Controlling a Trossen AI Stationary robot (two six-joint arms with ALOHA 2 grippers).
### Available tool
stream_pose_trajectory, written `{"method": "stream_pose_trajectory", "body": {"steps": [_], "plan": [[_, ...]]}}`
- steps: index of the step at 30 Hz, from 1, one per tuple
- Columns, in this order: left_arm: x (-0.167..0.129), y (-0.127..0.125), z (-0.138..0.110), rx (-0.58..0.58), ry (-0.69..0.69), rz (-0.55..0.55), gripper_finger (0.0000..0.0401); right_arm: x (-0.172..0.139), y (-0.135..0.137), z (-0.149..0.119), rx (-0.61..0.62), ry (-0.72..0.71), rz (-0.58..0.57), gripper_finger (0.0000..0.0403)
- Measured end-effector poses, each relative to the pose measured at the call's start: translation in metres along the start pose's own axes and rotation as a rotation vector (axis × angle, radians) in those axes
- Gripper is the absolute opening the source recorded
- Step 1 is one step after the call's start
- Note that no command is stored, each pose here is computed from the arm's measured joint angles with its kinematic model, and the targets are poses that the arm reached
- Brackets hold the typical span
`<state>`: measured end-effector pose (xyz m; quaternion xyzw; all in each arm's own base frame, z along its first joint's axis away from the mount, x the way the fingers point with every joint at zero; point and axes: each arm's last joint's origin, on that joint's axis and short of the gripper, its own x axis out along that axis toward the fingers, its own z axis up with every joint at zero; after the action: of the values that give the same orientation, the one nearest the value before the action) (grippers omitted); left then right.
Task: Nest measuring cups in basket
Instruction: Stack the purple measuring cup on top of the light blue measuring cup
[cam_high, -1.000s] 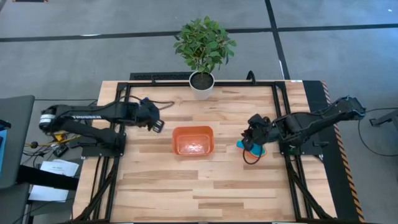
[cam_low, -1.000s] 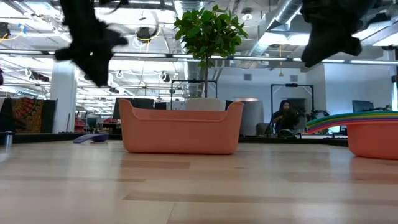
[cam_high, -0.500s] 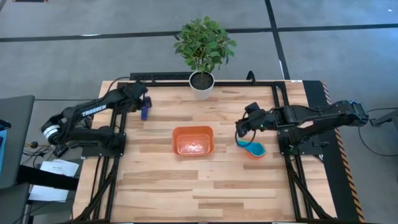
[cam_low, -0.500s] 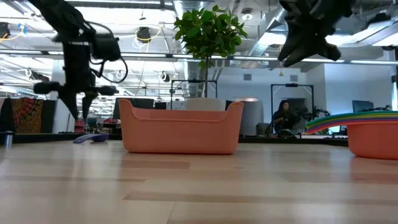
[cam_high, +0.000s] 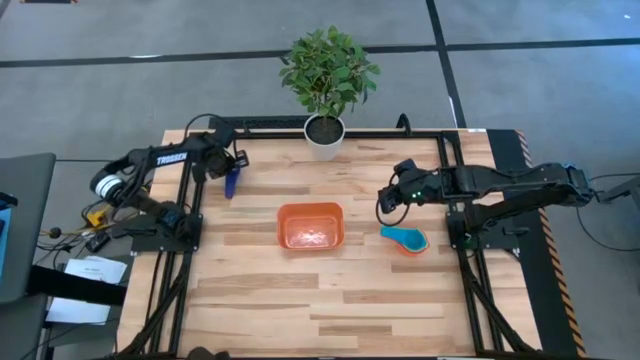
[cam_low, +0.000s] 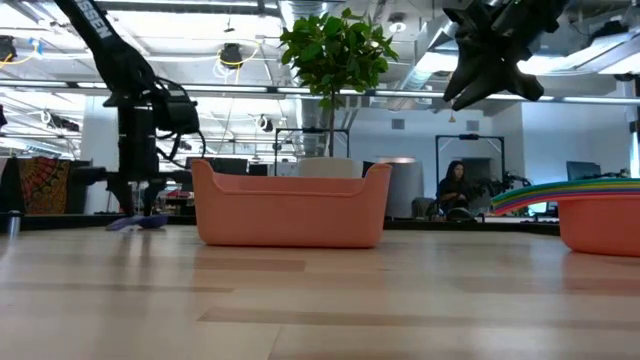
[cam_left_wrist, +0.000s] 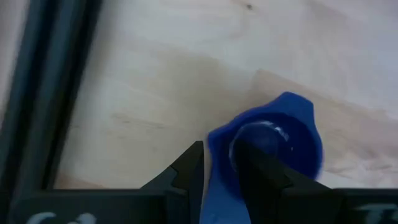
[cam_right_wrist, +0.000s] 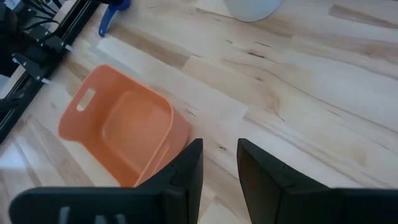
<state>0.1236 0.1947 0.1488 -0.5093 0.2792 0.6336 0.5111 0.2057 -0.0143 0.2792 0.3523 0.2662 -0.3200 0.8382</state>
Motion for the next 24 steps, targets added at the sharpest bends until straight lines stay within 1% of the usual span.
{"method": "stream_pose_trajectory", "body": {"steps": [4,11,14,19,21,24], "plan": [[0.006,-0.003,0.000,0.011,0.021,-0.013,0.0079,0.000,0.000,0.000,-0.002,0.004,-0.003,0.0122],[0.006,-0.004,0.000,0.062,0.019,-0.032,0.0076,0.000,-0.001,-0.001,-0.006,0.011,-0.011,0.0120],[0.006,-0.004,-0.001,0.084,0.027,-0.028,0.0060,0.000,-0.001,-0.001,-0.005,0.011,-0.011,0.0119],[0.006,-0.002,-0.003,0.167,0.063,-0.020,0.0012,0.000,-0.001,-0.001,-0.017,0.011,-0.011,0.0118],[0.005,-0.002,-0.006,0.215,0.076,-0.016,0.0008,0.000,-0.001,-0.001,-0.018,0.011,-0.011,0.0118],[0.004,-0.004,-0.011,0.270,0.109,-0.024,0.0013,0.000,-0.001,-0.001,-0.023,0.011,-0.010,0.0118]]}}
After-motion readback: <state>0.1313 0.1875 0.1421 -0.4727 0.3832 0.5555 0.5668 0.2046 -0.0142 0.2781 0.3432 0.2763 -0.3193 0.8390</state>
